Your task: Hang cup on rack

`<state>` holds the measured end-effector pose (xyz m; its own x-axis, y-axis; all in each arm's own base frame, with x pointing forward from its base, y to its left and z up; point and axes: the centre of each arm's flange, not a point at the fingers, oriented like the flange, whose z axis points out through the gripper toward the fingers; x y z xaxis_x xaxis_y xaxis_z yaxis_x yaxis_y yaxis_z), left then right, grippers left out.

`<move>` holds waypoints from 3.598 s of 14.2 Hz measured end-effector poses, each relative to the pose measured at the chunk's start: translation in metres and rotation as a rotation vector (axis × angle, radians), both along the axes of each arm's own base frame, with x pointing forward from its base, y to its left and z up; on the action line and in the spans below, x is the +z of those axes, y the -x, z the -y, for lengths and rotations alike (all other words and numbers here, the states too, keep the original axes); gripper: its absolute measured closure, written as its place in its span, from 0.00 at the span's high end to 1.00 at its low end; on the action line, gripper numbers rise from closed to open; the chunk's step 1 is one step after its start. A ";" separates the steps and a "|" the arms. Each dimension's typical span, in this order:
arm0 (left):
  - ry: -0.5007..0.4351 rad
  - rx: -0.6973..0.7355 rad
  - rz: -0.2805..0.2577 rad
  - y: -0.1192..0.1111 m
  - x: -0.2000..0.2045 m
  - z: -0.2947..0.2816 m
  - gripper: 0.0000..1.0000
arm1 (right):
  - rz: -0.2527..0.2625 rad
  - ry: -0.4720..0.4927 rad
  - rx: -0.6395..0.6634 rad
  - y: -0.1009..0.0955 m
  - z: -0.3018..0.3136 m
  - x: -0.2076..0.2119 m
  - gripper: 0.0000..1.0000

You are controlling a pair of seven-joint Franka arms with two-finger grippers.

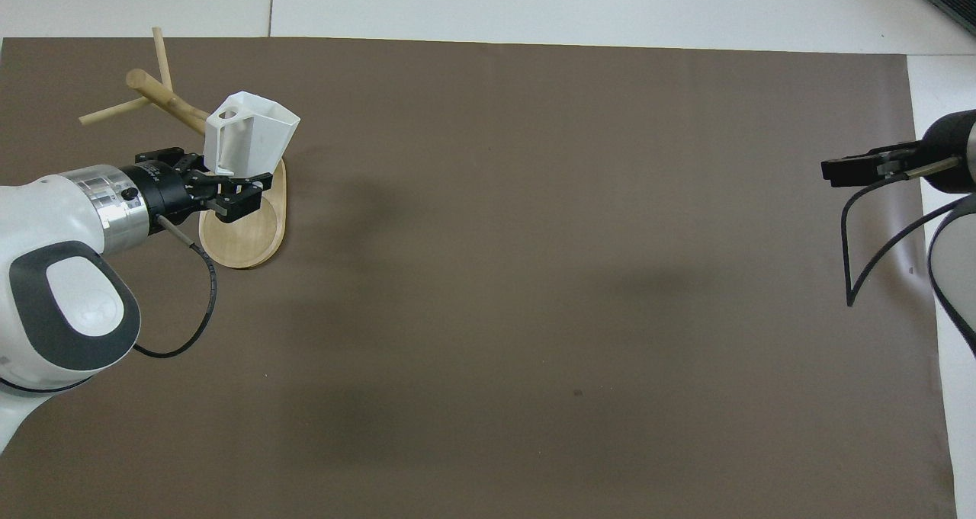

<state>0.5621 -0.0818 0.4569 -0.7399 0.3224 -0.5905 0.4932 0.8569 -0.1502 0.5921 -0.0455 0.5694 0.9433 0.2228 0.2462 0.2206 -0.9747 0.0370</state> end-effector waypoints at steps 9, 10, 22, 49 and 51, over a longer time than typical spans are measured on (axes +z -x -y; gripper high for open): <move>0.014 0.061 -0.006 -0.004 -0.005 -0.006 0.73 | -0.006 0.111 0.017 0.000 0.009 0.002 1.00; 0.014 0.063 -0.005 -0.004 -0.004 -0.007 0.73 | -0.005 0.112 0.017 0.000 0.009 0.002 1.00; 0.007 0.091 0.024 -0.006 -0.001 -0.014 0.73 | -0.011 0.100 -0.037 0.001 0.012 0.004 1.00; -0.114 0.049 -0.018 -0.011 0.000 -0.057 1.00 | -0.214 0.029 -0.340 0.022 -0.018 0.019 1.00; -0.154 0.016 -0.043 -0.014 0.015 -0.072 1.00 | -0.219 0.027 -0.355 0.023 -0.018 0.019 1.00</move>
